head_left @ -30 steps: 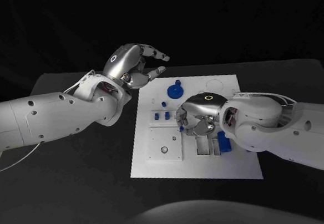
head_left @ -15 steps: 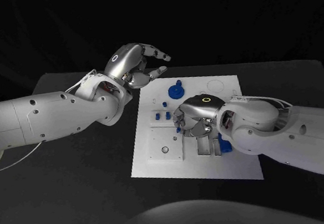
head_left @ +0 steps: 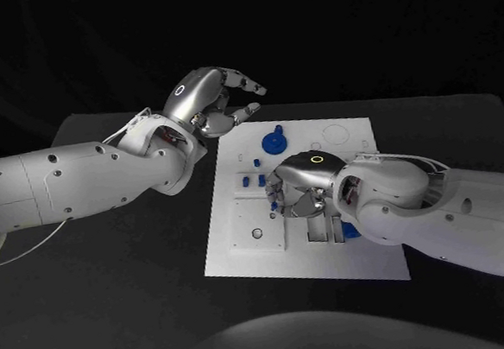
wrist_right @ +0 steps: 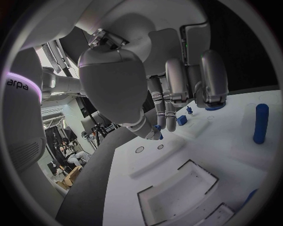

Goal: Assemble the parts on the task board

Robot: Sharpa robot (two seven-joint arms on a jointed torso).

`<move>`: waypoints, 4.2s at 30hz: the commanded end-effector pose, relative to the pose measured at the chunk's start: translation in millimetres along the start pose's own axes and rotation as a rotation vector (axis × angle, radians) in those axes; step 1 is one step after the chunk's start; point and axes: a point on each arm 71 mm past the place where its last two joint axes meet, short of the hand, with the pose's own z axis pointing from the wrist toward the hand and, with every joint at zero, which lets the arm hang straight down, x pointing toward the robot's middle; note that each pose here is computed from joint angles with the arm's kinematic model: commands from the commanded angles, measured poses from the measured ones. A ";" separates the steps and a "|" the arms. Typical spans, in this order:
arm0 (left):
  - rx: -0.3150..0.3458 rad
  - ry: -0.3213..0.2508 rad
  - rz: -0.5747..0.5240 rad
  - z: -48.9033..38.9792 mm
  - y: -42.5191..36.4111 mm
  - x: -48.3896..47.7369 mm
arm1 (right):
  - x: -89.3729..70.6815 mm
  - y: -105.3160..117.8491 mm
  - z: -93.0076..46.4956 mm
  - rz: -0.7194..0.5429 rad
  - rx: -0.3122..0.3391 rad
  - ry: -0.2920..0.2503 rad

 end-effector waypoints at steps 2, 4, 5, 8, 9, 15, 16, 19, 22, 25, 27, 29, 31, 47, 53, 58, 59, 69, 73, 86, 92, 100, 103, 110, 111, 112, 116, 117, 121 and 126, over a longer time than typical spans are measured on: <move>0.010 0.001 -0.006 0.7 -2.0 0.8 | 4.5 1.3 1.0 -0.006 0.005 0.032; 0.010 0.001 -0.006 0.7 -1.9 0.8 | 5.9 1.7 1.3 -0.004 0.005 0.036; 0.009 0.001 -0.006 0.7 -1.9 0.8 | 6.4 1.9 1.5 -0.003 0.005 0.037; 0.008 0.002 -0.006 0.7 -1.9 0.8 | 7.7 2.3 1.9 0.000 0.004 0.038; 0.008 0.002 -0.006 0.7 -1.9 0.9 | 8.0 2.4 2.0 0.001 0.004 0.039; 0.008 0.004 -0.007 1.0 -2.1 1.3 | 9.3 3.1 1.8 0.005 0.003 0.046; 0.008 0.004 -0.007 1.0 -2.1 1.3 | 9.5 3.2 1.7 0.006 0.003 0.048; 0.008 0.005 -0.007 1.1 -2.1 1.5 | 10.0 3.3 1.5 0.008 0.004 0.053; 0.008 0.006 -0.007 1.2 -2.1 1.6 | 10.6 3.2 1.4 0.009 0.005 0.059; 0.008 0.006 -0.007 1.2 -2.2 1.7 | 11.3 3.1 1.4 0.010 0.008 0.067; 0.008 0.007 -0.007 1.2 -2.2 1.7 | 11.7 2.9 1.4 0.009 0.010 0.072; 0.008 0.007 -0.008 1.2 -2.2 1.8 | 12.2 2.5 1.5 0.008 0.013 0.076; 0.008 0.007 -0.008 1.2 -2.3 1.8 | 12.7 1.9 1.6 0.007 0.016 0.079; 0.007 0.013 -0.010 1.5 -2.7 2.7 | 13.9 1.5 2.2 -0.004 0.020 0.062; 0.006 0.016 -0.010 1.6 -2.7 3.0 | 12.8 2.3 2.5 -0.003 0.015 0.041; 0.003 0.022 -0.011 1.9 -2.4 3.8 | 12.7 2.9 2.9 -0.009 0.010 0.026; 0.003 0.022 -0.011 2.0 -2.4 3.9 | 12.8 2.9 3.0 -0.010 0.010 0.025; 0.002 0.028 -0.012 2.5 -2.6 5.0 | 13.6 1.9 3.2 -0.014 0.015 0.026; 0.001 0.030 -0.012 2.6 -2.4 5.3 | 13.6 2.1 3.4 -0.021 0.013 0.024; -0.001 0.035 -0.012 2.9 -2.2 6.0 | 15.2 2.4 3.4 -0.030 0.008 0.042; -0.002 0.035 -0.012 2.9 -2.1 6.0 | 15.7 4.0 3.8 -0.026 0.001 0.039; -0.002 0.036 -0.013 3.0 -2.4 6.5 | 18.1 5.3 5.9 -0.021 -0.001 0.041; -0.004 0.037 -0.014 2.8 -2.4 6.4 | 21.1 6.0 7.4 -0.017 -0.001 0.044; -0.013 0.041 -0.014 1.6 -1.2 5.6 | 25.6 5.5 8.1 -0.014 0.007 0.052; -0.013 0.042 -0.014 1.6 -1.1 5.7 | 26.0 5.3 7.9 -0.015 0.009 0.055; -0.014 0.043 -0.014 1.7 -0.9 5.8 | 26.5 5.0 7.7 -0.016 0.011 0.060; -0.014 0.048 -0.014 2.1 -0.6 6.4 | 28.5 4.4 6.9 -0.021 0.018 0.081; -0.014 0.049 -0.014 2.1 -0.5 6.5 | 28.9 4.4 6.7 -0.022 0.019 0.085; -0.017 0.051 -0.014 1.9 -0.1 6.6 | 29.7 4.2 5.9 -0.026 0.023 0.093; -0.021 0.054 -0.015 1.7 0.3 6.8 | 28.9 2.2 2.7 -0.035 0.026 0.074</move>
